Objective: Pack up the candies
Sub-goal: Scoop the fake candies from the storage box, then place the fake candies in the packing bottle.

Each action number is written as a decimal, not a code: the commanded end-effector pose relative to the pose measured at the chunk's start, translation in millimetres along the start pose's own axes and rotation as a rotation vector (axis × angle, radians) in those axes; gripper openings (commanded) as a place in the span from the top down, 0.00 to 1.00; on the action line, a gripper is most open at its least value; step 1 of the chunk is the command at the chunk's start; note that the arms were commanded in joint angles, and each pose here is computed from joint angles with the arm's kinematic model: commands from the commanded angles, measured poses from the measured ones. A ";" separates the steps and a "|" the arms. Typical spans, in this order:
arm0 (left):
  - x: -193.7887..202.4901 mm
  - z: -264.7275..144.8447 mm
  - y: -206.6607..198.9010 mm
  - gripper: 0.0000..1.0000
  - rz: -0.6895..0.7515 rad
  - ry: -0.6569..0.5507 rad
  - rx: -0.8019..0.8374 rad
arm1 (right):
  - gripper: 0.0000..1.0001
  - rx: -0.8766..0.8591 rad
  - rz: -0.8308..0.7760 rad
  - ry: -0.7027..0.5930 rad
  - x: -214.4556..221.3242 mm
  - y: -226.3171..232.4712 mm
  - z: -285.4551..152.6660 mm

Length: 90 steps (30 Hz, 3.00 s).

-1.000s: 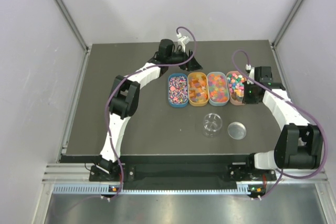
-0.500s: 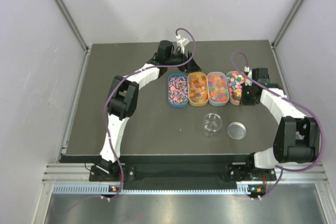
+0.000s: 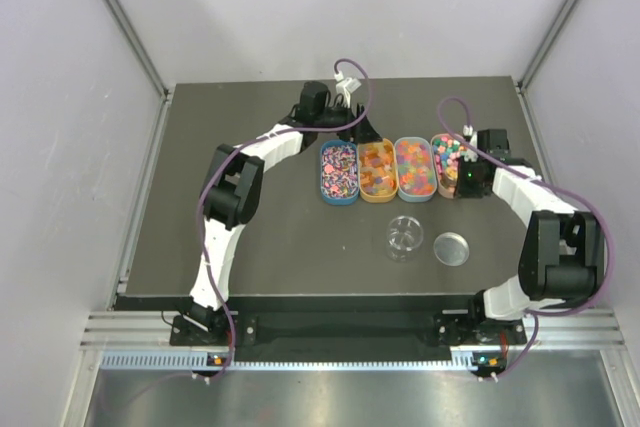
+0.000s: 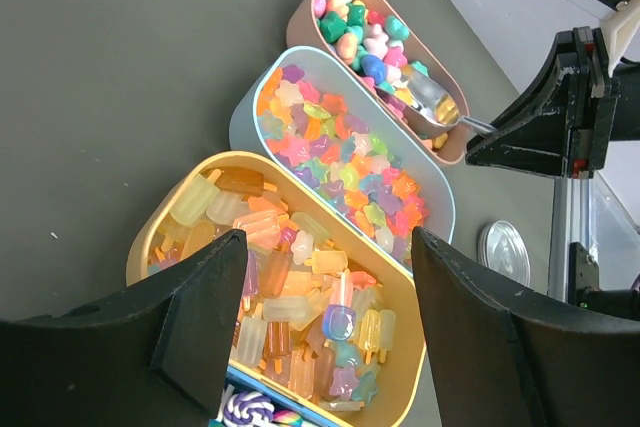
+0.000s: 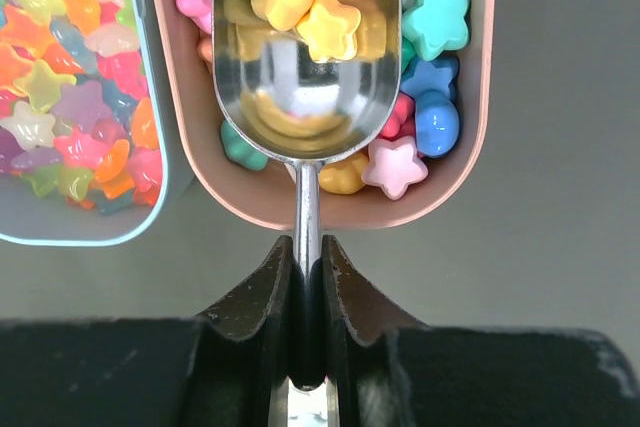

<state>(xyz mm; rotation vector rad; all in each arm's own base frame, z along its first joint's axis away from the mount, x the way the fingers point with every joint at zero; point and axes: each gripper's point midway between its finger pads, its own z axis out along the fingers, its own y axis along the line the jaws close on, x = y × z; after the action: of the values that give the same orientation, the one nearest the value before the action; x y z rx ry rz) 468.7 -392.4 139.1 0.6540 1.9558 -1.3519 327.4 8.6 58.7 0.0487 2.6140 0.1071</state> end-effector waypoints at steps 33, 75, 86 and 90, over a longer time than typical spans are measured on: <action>-9.9 -33.4 -55.4 0.30 0.157 0.041 -0.029 | 1.00 -0.014 -0.040 -0.460 -15.9 11.9 -24.4; -52.5 -135.4 -34.7 0.28 0.356 0.019 -0.323 | 1.00 -0.445 -1.091 -0.470 91.1 78.4 -182.2; -50.7 -139.5 -34.5 0.28 0.365 0.028 -0.336 | 1.00 -0.447 -1.230 -0.381 113.1 67.5 -171.2; -49.8 -138.8 -36.7 0.28 0.363 0.028 -0.327 | 1.00 -0.441 -1.245 -0.334 120.6 61.9 -171.4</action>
<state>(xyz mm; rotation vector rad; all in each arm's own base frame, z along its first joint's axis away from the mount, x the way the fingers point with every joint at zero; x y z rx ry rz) 446.2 -279.8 201.7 0.7981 1.9909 -0.8088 140.9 64.7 147.2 -1.4466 1.8612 0.1993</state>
